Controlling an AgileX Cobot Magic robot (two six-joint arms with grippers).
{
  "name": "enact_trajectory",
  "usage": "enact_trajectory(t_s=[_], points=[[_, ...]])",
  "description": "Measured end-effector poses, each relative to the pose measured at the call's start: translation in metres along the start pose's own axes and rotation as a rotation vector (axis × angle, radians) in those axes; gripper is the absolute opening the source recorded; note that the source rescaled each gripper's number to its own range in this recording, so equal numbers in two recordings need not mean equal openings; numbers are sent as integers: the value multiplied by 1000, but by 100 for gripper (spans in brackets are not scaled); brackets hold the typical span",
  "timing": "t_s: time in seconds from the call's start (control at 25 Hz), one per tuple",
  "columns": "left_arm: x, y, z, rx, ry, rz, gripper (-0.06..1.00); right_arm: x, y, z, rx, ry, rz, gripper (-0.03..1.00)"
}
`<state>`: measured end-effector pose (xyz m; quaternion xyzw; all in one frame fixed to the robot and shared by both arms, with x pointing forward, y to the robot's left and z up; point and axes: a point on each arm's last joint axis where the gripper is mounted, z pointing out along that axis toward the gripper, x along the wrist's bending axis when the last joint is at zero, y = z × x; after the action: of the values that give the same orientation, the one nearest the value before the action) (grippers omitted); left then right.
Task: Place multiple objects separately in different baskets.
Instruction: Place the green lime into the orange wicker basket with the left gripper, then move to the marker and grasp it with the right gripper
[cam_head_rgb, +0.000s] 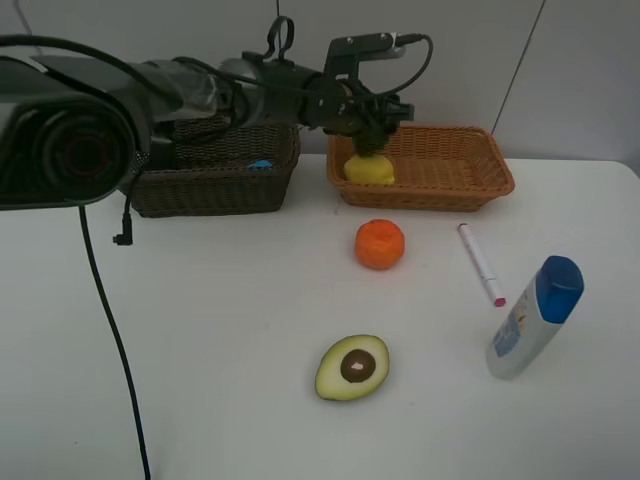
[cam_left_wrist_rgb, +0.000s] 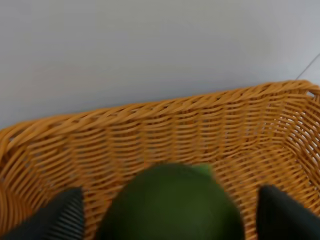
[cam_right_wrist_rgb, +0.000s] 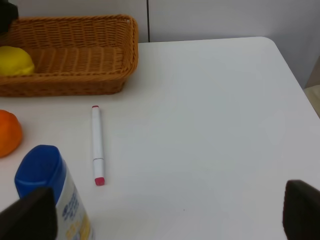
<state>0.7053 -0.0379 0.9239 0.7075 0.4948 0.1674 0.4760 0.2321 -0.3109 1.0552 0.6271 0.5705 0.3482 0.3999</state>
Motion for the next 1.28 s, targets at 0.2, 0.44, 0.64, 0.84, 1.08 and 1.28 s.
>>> enact_trajectory(t_s=[0.2, 0.44, 0.64, 0.84, 1.08, 1.28], points=[[-7, 13, -7, 27, 6, 36, 99, 0, 0, 0, 0, 0, 0, 99], [-13, 41, -57, 252, 79, 33, 100, 0, 0, 0, 0, 0, 0, 99], [-15, 63, -127, 550, 186, 34, 100, 0, 0, 0, 0, 0, 0, 99], [5, 56, -143, 725, 252, 34, 100, 0, 0, 0, 0, 0, 0, 99], [55, 46, -169, 818, 309, -18, 100, 0, 0, 0, 0, 0, 0, 99], [115, 44, -261, 826, 435, -195, 100, 0, 0, 0, 0, 0, 0, 99]])
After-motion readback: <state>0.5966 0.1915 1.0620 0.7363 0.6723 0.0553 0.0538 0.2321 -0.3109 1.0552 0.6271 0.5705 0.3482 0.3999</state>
